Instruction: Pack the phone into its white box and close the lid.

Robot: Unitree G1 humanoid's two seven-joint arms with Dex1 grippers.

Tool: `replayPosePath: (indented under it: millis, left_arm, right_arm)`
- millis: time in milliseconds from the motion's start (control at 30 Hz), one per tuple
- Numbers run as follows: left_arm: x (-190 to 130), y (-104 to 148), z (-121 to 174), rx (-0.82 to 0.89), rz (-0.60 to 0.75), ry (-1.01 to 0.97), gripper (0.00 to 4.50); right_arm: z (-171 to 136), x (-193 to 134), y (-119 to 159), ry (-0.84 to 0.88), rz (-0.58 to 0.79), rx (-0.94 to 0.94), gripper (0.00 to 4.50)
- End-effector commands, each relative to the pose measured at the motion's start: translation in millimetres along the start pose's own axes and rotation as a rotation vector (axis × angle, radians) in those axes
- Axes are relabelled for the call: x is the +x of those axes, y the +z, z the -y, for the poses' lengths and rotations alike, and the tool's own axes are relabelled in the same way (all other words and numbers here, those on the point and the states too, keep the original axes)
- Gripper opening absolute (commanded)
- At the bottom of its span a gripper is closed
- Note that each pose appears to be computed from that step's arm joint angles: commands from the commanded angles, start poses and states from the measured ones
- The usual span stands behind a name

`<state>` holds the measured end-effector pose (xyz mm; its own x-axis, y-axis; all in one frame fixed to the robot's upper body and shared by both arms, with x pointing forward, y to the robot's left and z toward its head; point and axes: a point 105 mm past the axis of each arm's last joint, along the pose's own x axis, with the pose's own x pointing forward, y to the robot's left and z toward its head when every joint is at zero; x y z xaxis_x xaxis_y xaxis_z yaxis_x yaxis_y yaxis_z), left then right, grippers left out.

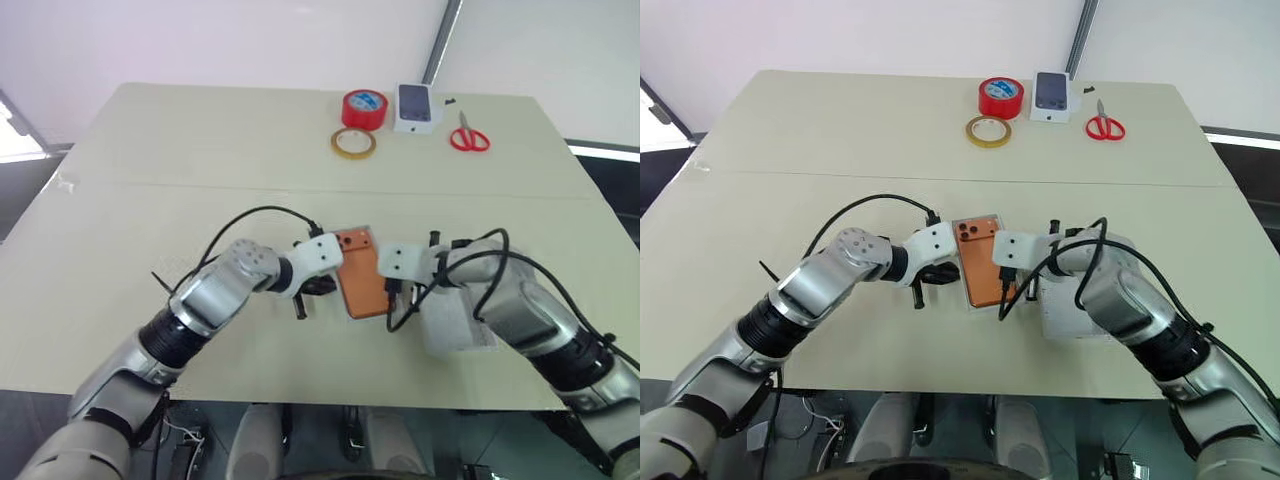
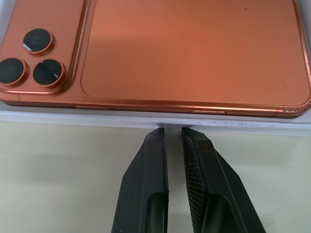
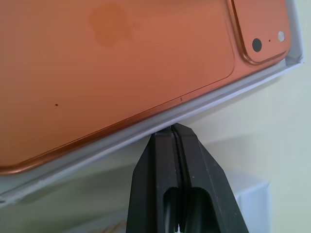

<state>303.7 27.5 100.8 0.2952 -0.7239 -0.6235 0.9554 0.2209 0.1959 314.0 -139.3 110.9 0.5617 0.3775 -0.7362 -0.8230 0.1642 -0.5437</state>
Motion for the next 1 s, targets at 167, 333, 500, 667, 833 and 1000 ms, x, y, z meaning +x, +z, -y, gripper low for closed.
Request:
replayPosePath:
  millis: [167, 333, 500, 667, 833, 1000]
  left_arm:
    - [15, 33, 33, 0.098, 0.091, -0.133, 0.61]
    - [19, 33, 40, 0.097, 0.092, -0.172, 0.61]
    - [20, 33, 40, 0.107, 0.091, -0.179, 0.61]
    - [18, 29, 33, 0.090, 0.081, -0.154, 0.61]
    - [12, 20, 22, 0.070, 0.067, -0.114, 0.61]
    - [9, 11, 9, 0.038, 0.052, -0.067, 0.61]
  right_arm:
    - [-21, -25, 9, 0.025, 0.034, -0.002, 0.00]
    - [-30, -31, -2, 0.027, -0.008, 0.023, 0.00]
    - [-27, -31, -8, 0.004, -0.030, 0.043, 0.00]
    - [-22, -35, -12, -0.014, -0.045, 0.052, 0.00]
    - [-11, -44, -19, -0.041, -0.064, 0.074, 0.00]
    - [-7, -54, -23, -0.030, -0.064, 0.074, 0.00]
